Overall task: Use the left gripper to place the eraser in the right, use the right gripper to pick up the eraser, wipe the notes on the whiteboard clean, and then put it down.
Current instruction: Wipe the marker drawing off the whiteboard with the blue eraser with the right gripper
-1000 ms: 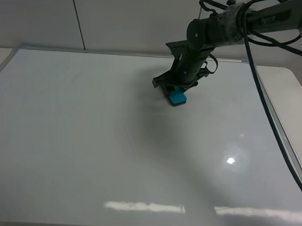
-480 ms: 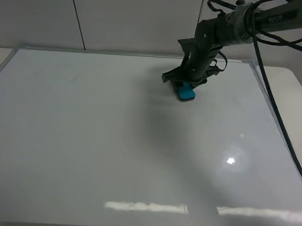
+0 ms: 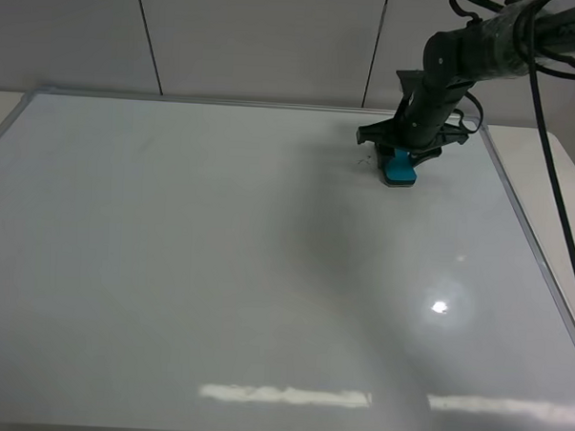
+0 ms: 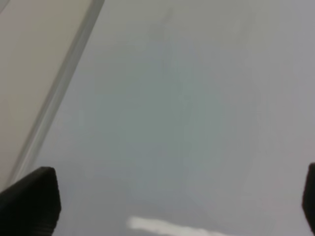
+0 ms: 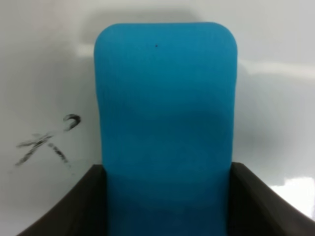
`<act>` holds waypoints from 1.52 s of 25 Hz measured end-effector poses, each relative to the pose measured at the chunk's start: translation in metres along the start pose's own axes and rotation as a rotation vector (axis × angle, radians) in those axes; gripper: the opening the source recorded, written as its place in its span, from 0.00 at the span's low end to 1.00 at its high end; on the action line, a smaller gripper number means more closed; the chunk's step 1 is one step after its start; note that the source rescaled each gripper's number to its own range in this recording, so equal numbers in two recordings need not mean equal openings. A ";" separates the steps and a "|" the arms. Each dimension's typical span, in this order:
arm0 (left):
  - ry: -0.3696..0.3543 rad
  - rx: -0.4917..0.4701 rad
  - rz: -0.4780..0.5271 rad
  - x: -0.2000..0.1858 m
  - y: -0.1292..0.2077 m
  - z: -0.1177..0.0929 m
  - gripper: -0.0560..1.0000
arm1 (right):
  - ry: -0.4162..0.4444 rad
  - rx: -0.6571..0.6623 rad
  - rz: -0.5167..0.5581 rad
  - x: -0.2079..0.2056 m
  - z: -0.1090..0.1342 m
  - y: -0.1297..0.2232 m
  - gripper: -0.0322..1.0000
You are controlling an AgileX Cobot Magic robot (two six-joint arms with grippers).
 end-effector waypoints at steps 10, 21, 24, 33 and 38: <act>0.000 0.000 0.000 0.000 0.000 0.000 1.00 | -0.071 -0.097 -0.047 -0.002 0.075 -0.005 0.06; 0.000 0.000 0.000 0.000 0.000 0.000 1.00 | -0.053 -0.144 -0.018 0.001 0.093 -0.007 0.06; 0.000 0.000 0.000 0.000 0.000 0.000 1.00 | -0.004 -0.121 0.004 0.004 0.064 -0.010 0.06; 0.000 0.000 0.000 0.000 0.000 0.000 1.00 | 0.107 -0.090 0.035 0.006 -0.014 -0.018 0.06; 0.000 0.000 0.000 0.000 0.000 0.000 1.00 | 0.066 -0.169 0.042 0.005 0.008 -0.015 0.06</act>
Point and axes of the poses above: a point on each arm's last joint axis where the gripper is mounted, x pointing out along that axis toward the gripper, z along the wrist's bending axis when the last joint is at zero, y = z × x, the point moved 7 cm from there along x, pointing out along that axis toward the gripper, and after that the axes turned 2 degrees about -x, right-handed, at the moved point
